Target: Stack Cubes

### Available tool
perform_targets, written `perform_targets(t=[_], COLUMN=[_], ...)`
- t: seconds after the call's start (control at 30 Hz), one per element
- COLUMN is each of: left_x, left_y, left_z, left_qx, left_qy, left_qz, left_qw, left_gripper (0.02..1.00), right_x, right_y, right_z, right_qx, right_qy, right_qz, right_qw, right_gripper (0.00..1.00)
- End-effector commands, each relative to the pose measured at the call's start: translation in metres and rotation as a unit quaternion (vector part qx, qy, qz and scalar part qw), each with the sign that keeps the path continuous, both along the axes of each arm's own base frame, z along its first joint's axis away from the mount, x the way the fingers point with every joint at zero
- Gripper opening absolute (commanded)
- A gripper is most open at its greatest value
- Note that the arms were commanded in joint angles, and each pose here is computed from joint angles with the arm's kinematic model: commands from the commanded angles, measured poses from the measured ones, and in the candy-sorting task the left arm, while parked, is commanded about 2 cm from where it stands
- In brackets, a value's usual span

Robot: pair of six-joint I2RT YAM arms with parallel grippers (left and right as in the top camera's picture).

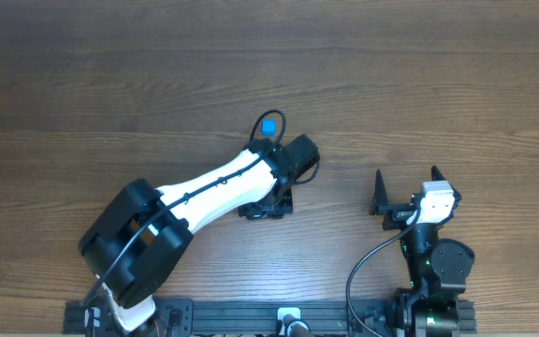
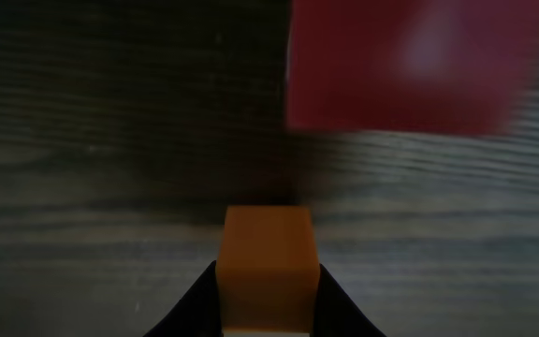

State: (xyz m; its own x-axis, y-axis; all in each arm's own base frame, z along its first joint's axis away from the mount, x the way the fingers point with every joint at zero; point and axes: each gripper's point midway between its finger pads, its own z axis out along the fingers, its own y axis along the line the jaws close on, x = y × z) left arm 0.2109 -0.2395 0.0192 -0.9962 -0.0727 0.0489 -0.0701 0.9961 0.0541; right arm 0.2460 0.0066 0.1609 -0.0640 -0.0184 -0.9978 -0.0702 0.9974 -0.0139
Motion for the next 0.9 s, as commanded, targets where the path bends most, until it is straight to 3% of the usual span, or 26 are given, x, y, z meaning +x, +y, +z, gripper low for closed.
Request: perform_targets(t=[0.03,0.3,0.9], left_x=[0.033,0.07,0.072], left_y=[-0.021,-0.03,-0.016], left_z=[0.051,0.09,0.059], left_qx=[-0.027,-0.057,-0.027], left_qy=[-0.062,-0.107,-0.062], left_qz=[0.004,0.013,0.007], left_qw=[0.998,0.992,0.998], left_gripper=[0.104,0.099,0.095], right_x=[0.0,0.0,0.0], right_y=[0.0,0.0,0.0], right_z=[-0.001,-0.001,-0.001], right_qx=[0.003,0.003,0.003], right_qy=[-0.001,-0.001,-0.001], right_qz=[0.0,0.0,0.0], right_qw=[1.0,1.0,1.0], right_gripper=[0.993,0.993,0.993])
